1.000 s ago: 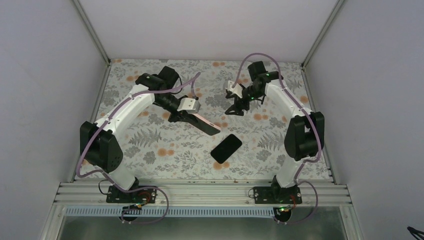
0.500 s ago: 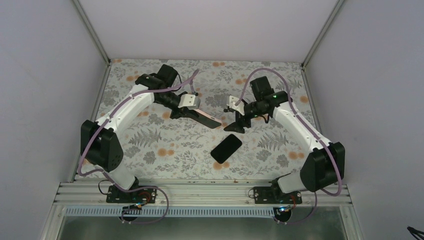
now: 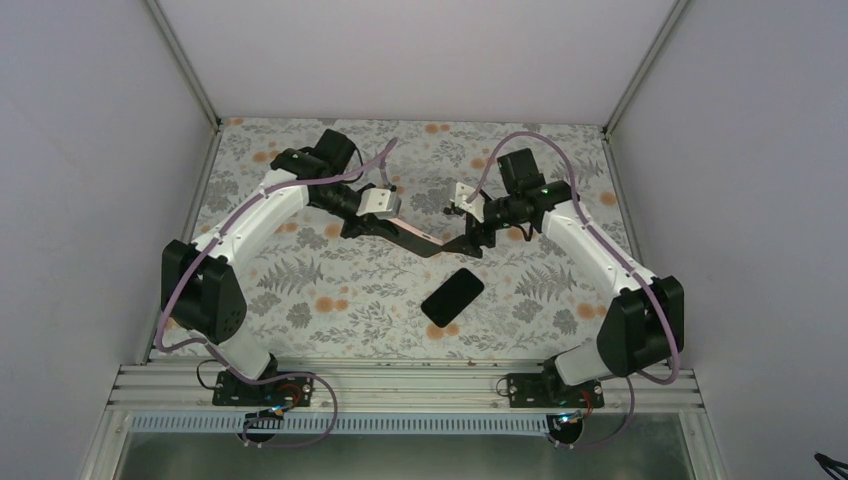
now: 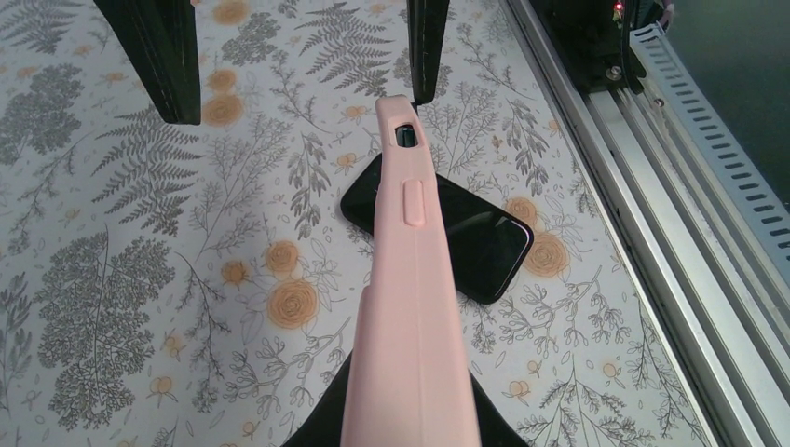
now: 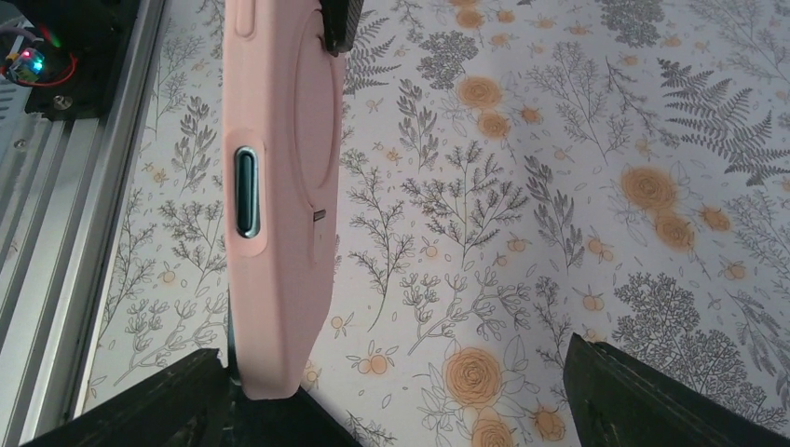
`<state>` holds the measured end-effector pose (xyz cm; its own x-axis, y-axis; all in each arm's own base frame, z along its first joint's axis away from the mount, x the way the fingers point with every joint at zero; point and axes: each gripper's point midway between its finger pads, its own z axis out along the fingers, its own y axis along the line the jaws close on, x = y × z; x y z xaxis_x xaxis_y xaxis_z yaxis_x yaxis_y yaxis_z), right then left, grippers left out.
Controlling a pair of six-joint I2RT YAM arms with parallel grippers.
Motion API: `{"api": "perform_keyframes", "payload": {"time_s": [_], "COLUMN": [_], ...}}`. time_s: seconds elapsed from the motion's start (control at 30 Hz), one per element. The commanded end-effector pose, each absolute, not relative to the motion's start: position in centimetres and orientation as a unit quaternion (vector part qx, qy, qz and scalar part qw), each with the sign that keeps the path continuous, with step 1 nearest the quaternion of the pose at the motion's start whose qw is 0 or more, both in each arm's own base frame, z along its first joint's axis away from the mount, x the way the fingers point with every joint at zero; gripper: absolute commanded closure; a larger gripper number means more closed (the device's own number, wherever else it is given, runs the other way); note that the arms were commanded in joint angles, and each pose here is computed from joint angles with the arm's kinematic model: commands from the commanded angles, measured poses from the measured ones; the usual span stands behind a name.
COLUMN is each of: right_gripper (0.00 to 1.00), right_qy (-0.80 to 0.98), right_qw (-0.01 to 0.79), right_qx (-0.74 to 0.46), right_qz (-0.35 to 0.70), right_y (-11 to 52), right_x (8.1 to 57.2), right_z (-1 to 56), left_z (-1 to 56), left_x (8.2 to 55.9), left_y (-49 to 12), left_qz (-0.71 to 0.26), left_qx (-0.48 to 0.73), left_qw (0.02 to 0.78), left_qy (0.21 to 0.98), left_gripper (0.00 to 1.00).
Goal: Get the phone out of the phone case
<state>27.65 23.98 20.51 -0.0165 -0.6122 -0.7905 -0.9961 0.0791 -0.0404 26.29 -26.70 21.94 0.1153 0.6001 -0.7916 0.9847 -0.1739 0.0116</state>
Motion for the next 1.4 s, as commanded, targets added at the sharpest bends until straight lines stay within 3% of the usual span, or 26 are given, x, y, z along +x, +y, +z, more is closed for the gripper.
{"api": "perform_keyframes", "payload": {"time_s": [0.0, 0.3, 0.8, 1.37], "right_gripper": [0.09, 0.12, 0.13, 0.14], "right_qy": [0.654, 0.665, 0.660, 0.666], "right_qw": [0.334, 0.351, 0.289, 0.303], "right_qx": [-0.613, -0.603, -0.628, -0.629], "right_qz": [0.293, 0.266, 0.295, 0.261], "right_y": [24.6, 24.1, 23.4, 23.2], "right_x": [27.9, 29.5, 27.3, 29.5], "right_z": [20.0, 20.0, 19.5, 19.4], "left_z": [24.5, 24.4, 24.2, 23.7], "left_x": [25.6, 24.7, 25.0, 24.3], "left_y": [-27.8, -28.1, -27.8, -27.6], "left_qz": [-0.361, -0.368, -0.349, -0.344], "left_qx": [0.689, 0.694, 0.700, 0.706], "left_qw": [0.324, 0.314, 0.312, 0.299], "left_qy": [0.538, 0.533, 0.540, 0.542], "left_gripper": [0.98, 0.98, 0.98, 0.98]}}
